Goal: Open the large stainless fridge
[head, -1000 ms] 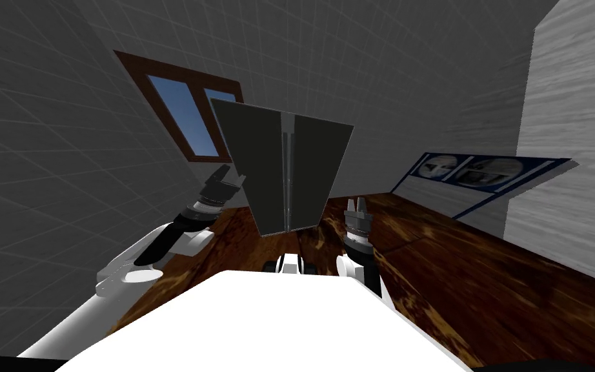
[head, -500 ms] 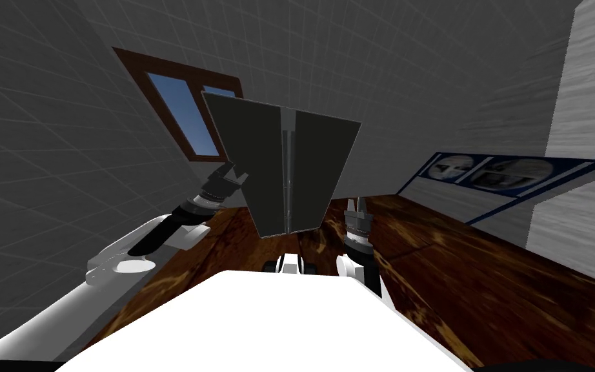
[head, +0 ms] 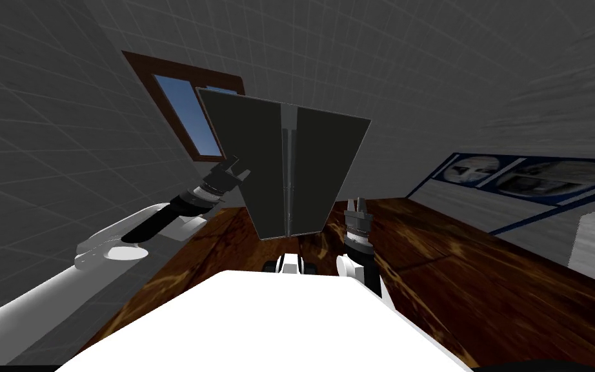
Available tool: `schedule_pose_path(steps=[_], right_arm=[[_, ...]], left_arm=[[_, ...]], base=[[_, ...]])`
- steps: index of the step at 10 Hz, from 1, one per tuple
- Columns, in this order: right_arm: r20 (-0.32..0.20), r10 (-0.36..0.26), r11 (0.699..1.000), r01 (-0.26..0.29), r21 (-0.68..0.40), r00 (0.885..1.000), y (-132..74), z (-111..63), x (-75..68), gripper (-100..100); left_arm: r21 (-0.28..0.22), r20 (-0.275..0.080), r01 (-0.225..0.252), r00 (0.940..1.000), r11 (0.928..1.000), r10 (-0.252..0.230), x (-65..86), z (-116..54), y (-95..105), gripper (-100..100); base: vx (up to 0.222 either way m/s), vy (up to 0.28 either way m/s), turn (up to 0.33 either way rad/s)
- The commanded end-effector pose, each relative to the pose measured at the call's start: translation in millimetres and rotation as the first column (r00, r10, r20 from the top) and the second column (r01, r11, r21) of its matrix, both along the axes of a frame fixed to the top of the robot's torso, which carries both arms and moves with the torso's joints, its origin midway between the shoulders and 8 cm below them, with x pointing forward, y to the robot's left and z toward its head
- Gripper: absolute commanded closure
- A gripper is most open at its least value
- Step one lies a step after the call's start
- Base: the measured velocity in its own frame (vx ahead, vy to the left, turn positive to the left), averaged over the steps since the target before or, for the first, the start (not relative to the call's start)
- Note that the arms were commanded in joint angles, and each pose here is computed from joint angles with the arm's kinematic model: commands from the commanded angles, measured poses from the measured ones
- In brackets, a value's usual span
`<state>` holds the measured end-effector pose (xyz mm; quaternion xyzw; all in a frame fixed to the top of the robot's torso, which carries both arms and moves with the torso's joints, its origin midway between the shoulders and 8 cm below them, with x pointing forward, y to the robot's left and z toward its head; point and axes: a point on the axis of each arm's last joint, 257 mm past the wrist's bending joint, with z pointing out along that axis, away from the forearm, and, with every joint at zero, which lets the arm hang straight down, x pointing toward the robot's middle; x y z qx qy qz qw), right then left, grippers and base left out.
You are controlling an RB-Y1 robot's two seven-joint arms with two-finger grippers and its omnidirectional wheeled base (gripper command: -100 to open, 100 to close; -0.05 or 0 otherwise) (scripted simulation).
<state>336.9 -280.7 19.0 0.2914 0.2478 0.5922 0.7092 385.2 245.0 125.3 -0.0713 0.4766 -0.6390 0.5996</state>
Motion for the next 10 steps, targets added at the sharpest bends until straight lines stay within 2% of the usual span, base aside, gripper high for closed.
schedule_pose_path(steps=[1,2,3,4,5,7,8,9,10], right_arm=[[0.0,0.0,1.0,0.0,0.0,1.0,0,-0.1,0.0,0],[0.0,0.0,1.0,0.0,0.0,1.0,0,0.0,0.0,0],[0.0,0.0,1.0,0.0,0.0,1.0,0,0.0,0.0,0],[0.0,0.0,1.0,0.0,0.0,1.0,0,-0.1,0.0,0],[0.0,0.0,1.0,0.0,0.0,1.0,0,0.0,0.0,0],[0.0,0.0,1.0,0.0,0.0,1.0,0,0.0,0.0,0],[0.0,0.0,1.0,0.0,0.0,1.0,0,0.0,0.0,0],[0.0,0.0,1.0,0.0,0.0,1.0,0,0.0,0.0,0],[0.0,0.0,1.0,0.0,0.0,1.0,0,0.0,0.0,0]], left_arm=[[0.034,-0.022,0.026,0.9994,0.9991,-0.026,5.7,10.0,-4.5,-100],[0.045,-0.023,0.029,0.9993,0.9986,-0.028,5.8,9.9,-6.1,-100],[0.042,-0.041,0.045,0.9982,0.9981,-0.043,10.3,20.2,-7.0,-100],[0.071,-0.044,0.05,0.9979,0.9962,-0.047,10.5,19.9,-11.0,-100],[0.059,-0.06,0.064,0.9964,0.9962,-0.06,14.2,31.1,-11.4,-100],[0.107,-0.066,0.071,0.9957,0.9917,-0.065,14.5,30.5,-18.1,-100],[0.099,-0.081,0.084,0.9938,0.9915,-0.077,17.5,42.1,-19.8,-100],[0.128,-0.085,0.088,0.9933,0.9878,-0.078,17.7,41.6,-24.0,-100],[0.117,-0.099,0.1,0.9911,0.9881,-0.089,19.9,53.6,-26.0,-100]], base=[[0.096,-0.038,0.088],[0.041,-0.023,-0.008],[0.071,-0.033,0.132],[0.087,-0.034,0.096],[0.103,-0.033,0.121],[0.068,-0.035,0.039],[0.076,-0.026,0.112],[0.087,-0.032,0.098],[0.102,-0.056,0.149]])
